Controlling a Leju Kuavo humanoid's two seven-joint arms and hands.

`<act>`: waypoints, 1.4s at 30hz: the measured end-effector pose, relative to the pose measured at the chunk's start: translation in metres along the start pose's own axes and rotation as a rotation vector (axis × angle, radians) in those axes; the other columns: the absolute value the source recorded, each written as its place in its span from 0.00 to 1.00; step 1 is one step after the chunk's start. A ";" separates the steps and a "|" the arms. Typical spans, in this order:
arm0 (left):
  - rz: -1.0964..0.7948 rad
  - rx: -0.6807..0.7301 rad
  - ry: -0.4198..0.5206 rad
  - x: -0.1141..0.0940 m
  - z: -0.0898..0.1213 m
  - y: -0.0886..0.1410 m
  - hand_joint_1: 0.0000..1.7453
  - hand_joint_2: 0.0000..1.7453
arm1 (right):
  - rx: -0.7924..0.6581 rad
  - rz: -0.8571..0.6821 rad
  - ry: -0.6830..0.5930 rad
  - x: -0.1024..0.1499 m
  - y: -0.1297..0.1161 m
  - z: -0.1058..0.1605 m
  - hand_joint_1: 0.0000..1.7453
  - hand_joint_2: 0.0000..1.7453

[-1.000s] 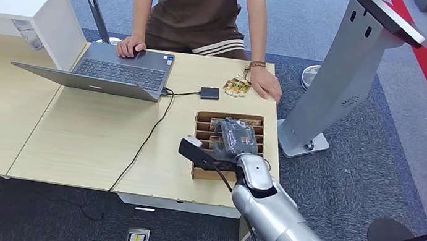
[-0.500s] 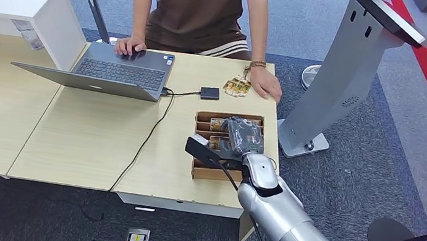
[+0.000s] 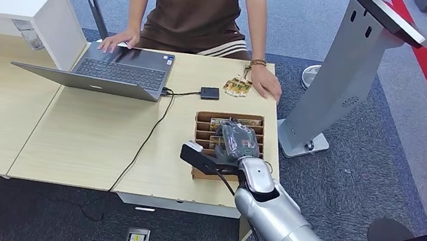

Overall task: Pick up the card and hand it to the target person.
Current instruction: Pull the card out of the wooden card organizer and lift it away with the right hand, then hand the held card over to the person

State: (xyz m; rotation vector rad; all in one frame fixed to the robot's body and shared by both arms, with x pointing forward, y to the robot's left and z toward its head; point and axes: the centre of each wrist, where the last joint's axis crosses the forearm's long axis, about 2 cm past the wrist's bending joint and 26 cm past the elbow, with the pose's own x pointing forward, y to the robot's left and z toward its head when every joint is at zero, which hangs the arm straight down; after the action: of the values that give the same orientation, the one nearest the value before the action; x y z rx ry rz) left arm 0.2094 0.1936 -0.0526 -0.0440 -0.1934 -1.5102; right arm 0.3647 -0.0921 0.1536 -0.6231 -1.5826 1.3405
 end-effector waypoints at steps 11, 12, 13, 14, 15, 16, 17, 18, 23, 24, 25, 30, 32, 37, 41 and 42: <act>-0.003 0.002 0.002 0.000 -0.001 -0.003 0.00 0.00 | -0.004 0.008 0.016 -0.001 0.000 0.001 0.74 1.00; -0.004 0.002 0.003 0.000 -0.001 -0.003 0.00 0.00 | -0.005 0.009 0.017 -0.002 -0.001 0.001 0.76 1.00; -0.005 0.002 0.003 0.000 -0.001 -0.003 0.00 0.00 | -0.005 0.009 0.017 -0.002 -0.001 0.001 0.81 1.00; -0.005 0.002 0.003 0.000 -0.001 -0.003 0.00 0.00 | -0.006 0.009 0.018 -0.003 -0.001 0.001 0.85 1.00; -0.006 0.002 0.003 0.000 -0.001 -0.003 0.00 0.00 | -0.007 0.009 0.019 -0.003 -0.001 0.001 0.91 1.00; -0.007 0.002 0.003 0.000 -0.001 -0.004 0.00 0.00 | -0.007 0.010 0.020 -0.003 -0.001 0.001 0.96 1.00; -0.007 0.002 0.003 0.000 -0.001 -0.004 0.00 0.00 | -0.008 0.010 0.020 -0.004 -0.001 0.001 0.99 1.00; -0.008 0.003 0.004 0.000 -0.001 -0.004 0.00 0.00 | -0.009 0.010 0.021 -0.004 -0.001 0.001 0.99 1.00; -0.017 0.005 0.003 0.000 -0.002 -0.004 0.00 0.00 | -0.045 0.017 0.008 -0.006 -0.002 0.001 1.00 1.00; -0.019 0.005 0.003 0.000 -0.002 -0.004 0.00 0.00 | -0.057 0.018 0.004 -0.007 -0.002 0.002 1.00 1.00; -0.022 0.006 0.003 0.000 -0.002 -0.004 0.00 0.00 | -0.072 0.019 -0.001 -0.008 -0.003 0.002 1.00 1.00; -0.031 0.008 0.003 0.000 -0.002 -0.005 0.00 0.00 | -0.176 0.023 -0.049 -0.010 -0.009 0.005 1.00 1.00; -0.034 0.009 0.003 0.000 -0.002 -0.005 0.00 0.00 | -0.226 0.023 -0.075 -0.010 -0.013 0.006 1.00 1.00; -0.037 0.014 0.001 0.000 -0.002 -0.005 0.00 0.00 | -0.328 0.021 -0.131 -0.006 -0.029 0.011 1.00 1.00; -0.039 0.021 -0.005 -0.001 -0.002 -0.006 0.00 0.00 | -0.428 0.019 -0.182 0.000 -0.044 0.016 1.00 1.00; -0.041 0.022 -0.007 -0.001 -0.002 -0.006 0.00 0.00 | -0.454 0.020 -0.194 0.001 -0.048 0.018 1.00 1.00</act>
State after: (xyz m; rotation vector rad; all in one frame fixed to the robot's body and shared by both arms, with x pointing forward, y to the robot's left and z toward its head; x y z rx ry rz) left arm 0.2034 0.1936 -0.0554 -0.0272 -0.2176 -1.5486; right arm 0.3576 -0.1126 0.1997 -0.7998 -2.0697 1.0834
